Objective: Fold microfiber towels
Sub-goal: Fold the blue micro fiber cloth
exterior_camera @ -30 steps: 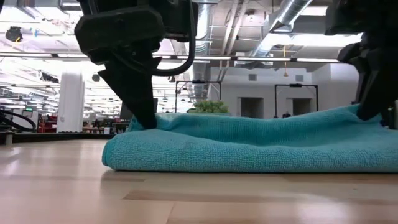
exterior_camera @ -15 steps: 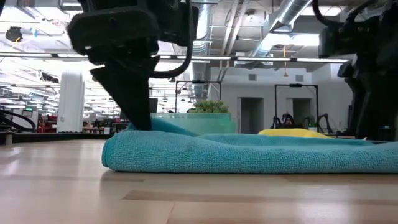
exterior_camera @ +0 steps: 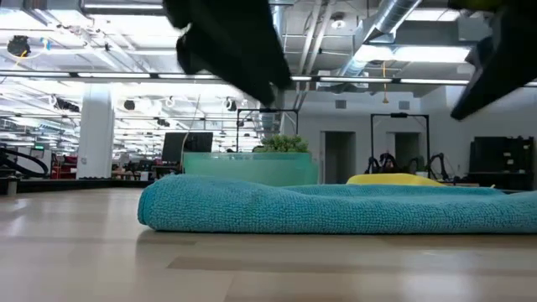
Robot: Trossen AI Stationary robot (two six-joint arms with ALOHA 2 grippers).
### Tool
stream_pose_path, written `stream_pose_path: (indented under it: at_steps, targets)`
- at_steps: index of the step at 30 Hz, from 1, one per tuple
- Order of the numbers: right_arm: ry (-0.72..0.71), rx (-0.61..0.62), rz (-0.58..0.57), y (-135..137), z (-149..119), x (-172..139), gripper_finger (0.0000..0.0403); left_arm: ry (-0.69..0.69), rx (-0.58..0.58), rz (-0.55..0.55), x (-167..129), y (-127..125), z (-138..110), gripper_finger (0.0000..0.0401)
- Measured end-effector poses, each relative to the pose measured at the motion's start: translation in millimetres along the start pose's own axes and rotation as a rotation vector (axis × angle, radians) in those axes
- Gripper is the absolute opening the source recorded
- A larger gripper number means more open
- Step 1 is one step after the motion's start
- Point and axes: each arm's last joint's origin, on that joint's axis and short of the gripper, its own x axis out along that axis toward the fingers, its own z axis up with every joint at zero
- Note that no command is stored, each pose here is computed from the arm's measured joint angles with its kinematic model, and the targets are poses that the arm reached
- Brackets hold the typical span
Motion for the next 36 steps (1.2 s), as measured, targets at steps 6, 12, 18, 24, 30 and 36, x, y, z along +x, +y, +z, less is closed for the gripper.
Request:
stream_pose_path:
  at_steps: [6,12,18,24,30,36]
  targets:
    - [0.056,-0.027,-0.077,14,-22,28,0.0139,0.054,-0.062,0.048,21,8,-36,0.0169]
    - [0.164,-0.048,-0.124,22,-40,60,0.0129,0.065,-0.127,0.061,34,20,-54,0.0169]
    - [0.186,-0.028,-0.118,23,-40,65,0.0127,0.071,-0.137,0.03,39,23,-63,0.0169]
    - [0.064,0.083,-0.095,15,-22,39,0.0125,0.087,-0.119,-0.028,31,22,-50,0.0169]
    - [-0.247,0.16,-0.069,24,-7,23,0.012,-0.071,-0.115,0.009,15,16,-22,0.0169]
    - [-0.24,0.131,-0.111,37,-19,60,0.0118,-0.154,-0.135,0.038,26,3,-30,0.0169]
